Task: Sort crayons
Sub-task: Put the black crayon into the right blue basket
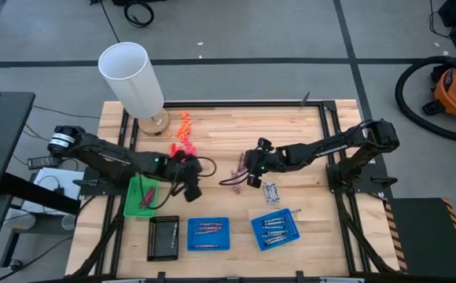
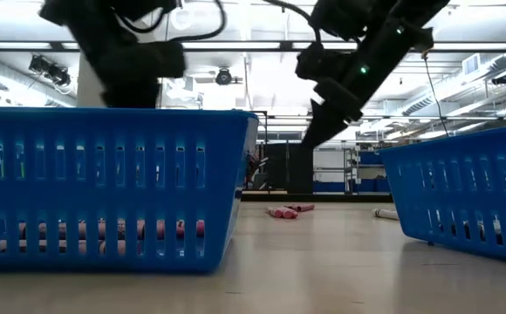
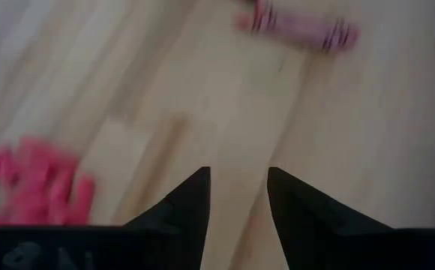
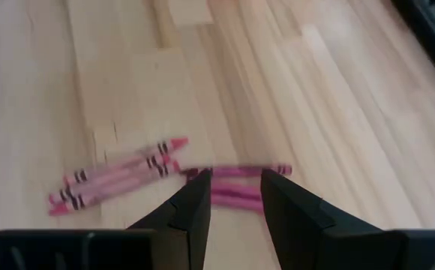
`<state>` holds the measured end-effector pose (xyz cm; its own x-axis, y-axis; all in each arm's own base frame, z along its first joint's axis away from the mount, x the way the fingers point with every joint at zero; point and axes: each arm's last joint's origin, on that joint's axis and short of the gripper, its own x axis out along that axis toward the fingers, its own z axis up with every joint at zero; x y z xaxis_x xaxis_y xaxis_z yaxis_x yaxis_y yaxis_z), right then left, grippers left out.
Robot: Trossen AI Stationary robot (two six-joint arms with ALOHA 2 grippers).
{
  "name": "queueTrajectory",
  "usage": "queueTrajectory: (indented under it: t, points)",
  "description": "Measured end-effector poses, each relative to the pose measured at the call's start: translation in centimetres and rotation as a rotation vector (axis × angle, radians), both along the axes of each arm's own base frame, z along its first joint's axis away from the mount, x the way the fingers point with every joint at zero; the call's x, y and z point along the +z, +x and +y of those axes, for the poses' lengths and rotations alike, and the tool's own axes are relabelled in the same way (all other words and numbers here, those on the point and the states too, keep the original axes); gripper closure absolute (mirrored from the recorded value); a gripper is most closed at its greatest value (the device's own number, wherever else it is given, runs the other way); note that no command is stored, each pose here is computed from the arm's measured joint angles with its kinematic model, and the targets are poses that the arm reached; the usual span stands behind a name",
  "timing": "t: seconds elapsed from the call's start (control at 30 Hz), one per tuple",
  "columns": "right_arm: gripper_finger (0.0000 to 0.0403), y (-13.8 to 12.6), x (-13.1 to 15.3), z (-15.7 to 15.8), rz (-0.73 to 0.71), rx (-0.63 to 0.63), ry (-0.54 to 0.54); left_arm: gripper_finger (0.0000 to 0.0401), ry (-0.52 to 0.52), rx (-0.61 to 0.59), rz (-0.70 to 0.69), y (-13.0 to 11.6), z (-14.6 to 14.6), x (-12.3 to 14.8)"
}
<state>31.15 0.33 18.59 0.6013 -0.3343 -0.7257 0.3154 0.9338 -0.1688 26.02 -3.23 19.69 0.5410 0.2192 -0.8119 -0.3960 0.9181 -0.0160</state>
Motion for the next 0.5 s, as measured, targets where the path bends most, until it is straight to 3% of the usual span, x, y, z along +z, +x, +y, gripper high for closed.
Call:
queueTrajectory:
  t: [0.2,0.37,0.5]
  points:
    - [0.0275,-1.2,-1.4,0.6,0.062,-0.05,0.033,0.0257,0.063,-0.043,-0.201,3.6,0.9,-0.8]
    - [0.0275,-2.6,-1.7,1.4,0.16,-0.103,-0.001,0.0257,0.079,-0.026,-0.322,6.1,1.7,-2.3]
    - [0.0275,-3.1,-1.9,2.3,0.202,-0.084,0.108,0.0257,0.084,-0.003,-0.319,6.8,2.4,-3.7]
